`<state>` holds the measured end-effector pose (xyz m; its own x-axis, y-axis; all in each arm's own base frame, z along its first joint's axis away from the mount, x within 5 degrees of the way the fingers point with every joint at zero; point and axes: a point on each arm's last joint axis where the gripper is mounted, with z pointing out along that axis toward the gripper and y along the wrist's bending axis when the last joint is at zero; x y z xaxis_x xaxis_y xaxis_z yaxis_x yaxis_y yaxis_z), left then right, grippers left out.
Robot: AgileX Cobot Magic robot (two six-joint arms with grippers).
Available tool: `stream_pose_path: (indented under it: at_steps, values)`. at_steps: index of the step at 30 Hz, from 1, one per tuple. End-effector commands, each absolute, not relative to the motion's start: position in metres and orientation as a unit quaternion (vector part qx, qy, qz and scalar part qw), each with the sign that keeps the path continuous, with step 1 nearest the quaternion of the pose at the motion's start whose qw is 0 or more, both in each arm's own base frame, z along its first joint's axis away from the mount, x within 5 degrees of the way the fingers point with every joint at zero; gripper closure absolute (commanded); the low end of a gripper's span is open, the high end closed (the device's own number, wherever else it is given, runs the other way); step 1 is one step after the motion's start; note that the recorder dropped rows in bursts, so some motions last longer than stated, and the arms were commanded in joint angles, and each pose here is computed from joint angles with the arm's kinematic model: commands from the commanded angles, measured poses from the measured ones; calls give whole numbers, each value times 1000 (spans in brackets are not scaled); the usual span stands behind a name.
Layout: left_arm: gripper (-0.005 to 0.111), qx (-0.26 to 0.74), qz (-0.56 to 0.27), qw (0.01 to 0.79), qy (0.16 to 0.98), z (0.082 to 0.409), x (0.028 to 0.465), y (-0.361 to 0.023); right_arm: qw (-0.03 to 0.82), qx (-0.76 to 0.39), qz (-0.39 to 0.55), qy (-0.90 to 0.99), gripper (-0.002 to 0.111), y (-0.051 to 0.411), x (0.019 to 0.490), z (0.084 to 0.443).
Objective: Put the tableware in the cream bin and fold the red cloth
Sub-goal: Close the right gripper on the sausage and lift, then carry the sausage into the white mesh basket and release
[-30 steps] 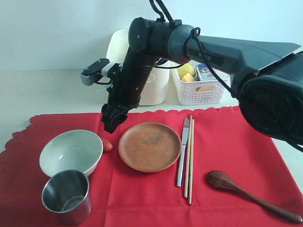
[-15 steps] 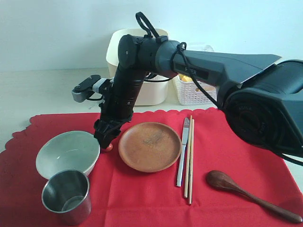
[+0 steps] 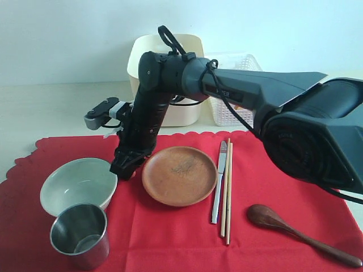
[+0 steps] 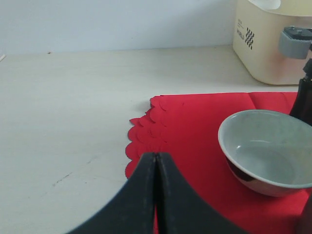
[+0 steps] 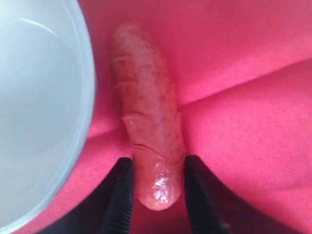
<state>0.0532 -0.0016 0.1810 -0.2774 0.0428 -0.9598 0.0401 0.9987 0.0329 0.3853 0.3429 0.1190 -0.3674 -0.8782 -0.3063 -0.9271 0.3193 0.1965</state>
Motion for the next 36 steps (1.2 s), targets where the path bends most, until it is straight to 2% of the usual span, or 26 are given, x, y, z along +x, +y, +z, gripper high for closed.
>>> stream_pose_path:
  at_steps: [1, 7, 9, 16, 28, 36]
  values:
    - [107, 23, -4, 605, 796, 181, 53, -2, 74, -554, 172, 811, 101, 345, 384, 120]
    - [107, 23, -4, 605, 796, 181, 53, -2, 64, -553, 169, 814, 104, 343, 383, 120]
    - [107, 23, -4, 605, 796, 181, 53, -2, 69, -539, 165, 823, 108, 343, 385, 120]
    - [107, 23, -4, 605, 796, 181, 53, -2, 89, -511, 124, 846, 108, 335, 394, 130]
    - [107, 23, -4, 605, 796, 181, 53, -2, 143, -478, 146, 855, 108, 314, 406, 188]
    - [107, 23, -4, 605, 796, 181, 53, -2, 191, -419, 196, 866, 108, 279, 421, 239]
